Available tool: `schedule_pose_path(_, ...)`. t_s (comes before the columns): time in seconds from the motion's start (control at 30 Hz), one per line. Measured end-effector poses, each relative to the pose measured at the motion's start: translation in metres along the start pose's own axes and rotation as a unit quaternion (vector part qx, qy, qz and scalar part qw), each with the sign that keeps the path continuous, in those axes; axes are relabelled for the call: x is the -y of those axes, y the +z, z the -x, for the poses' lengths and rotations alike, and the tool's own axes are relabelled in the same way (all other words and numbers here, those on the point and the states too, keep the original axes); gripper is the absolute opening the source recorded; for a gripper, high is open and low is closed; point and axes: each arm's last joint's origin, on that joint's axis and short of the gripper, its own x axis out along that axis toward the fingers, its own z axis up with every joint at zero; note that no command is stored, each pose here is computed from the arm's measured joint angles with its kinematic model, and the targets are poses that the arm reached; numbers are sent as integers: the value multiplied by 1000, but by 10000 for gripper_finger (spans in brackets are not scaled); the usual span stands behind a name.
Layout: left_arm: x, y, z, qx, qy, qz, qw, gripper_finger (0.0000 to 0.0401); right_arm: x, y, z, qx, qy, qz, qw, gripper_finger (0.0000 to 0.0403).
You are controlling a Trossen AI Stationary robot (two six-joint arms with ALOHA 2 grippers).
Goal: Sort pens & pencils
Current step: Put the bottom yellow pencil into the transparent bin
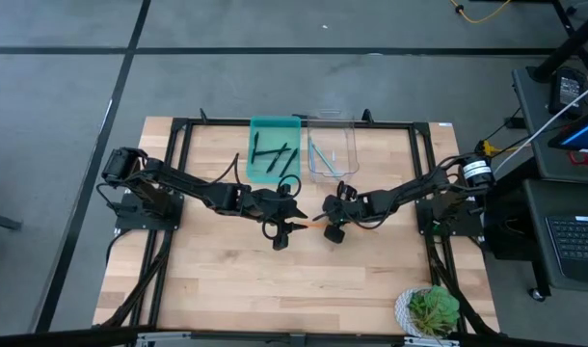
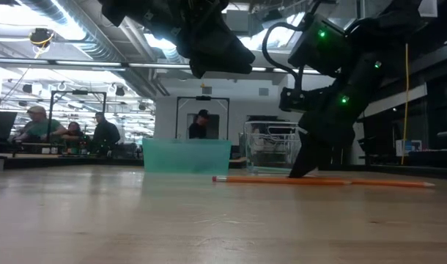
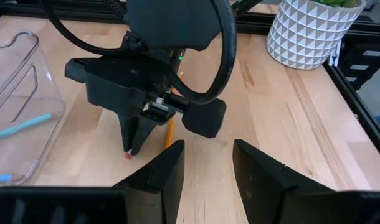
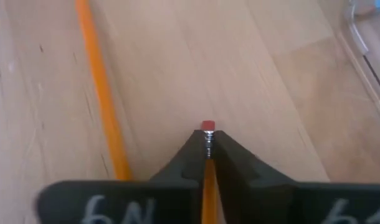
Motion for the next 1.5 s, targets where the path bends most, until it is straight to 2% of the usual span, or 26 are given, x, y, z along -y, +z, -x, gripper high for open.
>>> schedule_pose_path(0.37, 0, 0, 0, 0, 0, 0, 1000, 130, 0, 2, 2, 5, 6, -6, 1000, 2)
schedule_pose_path(0.83, 0, 0, 0, -1, 0, 0, 1000, 130, 3, 3, 12, 1, 20, -5, 1000, 2)
schedule_pose_path(0.97, 0, 0, 0, -1, 0, 0, 1000, 130, 3, 3, 11, 2, 19, -6, 1000, 25)
schedule_pose_path(1.3, 0, 0, 0, -1, 0, 0, 1000, 130, 3, 4, 10, 7, 16, -6, 1000, 118)
schedule_pose_path(1.5, 0, 0, 0, -2, 0, 0, 1000, 130, 2, 2, 1, 6, 9, -7, 1000, 132)
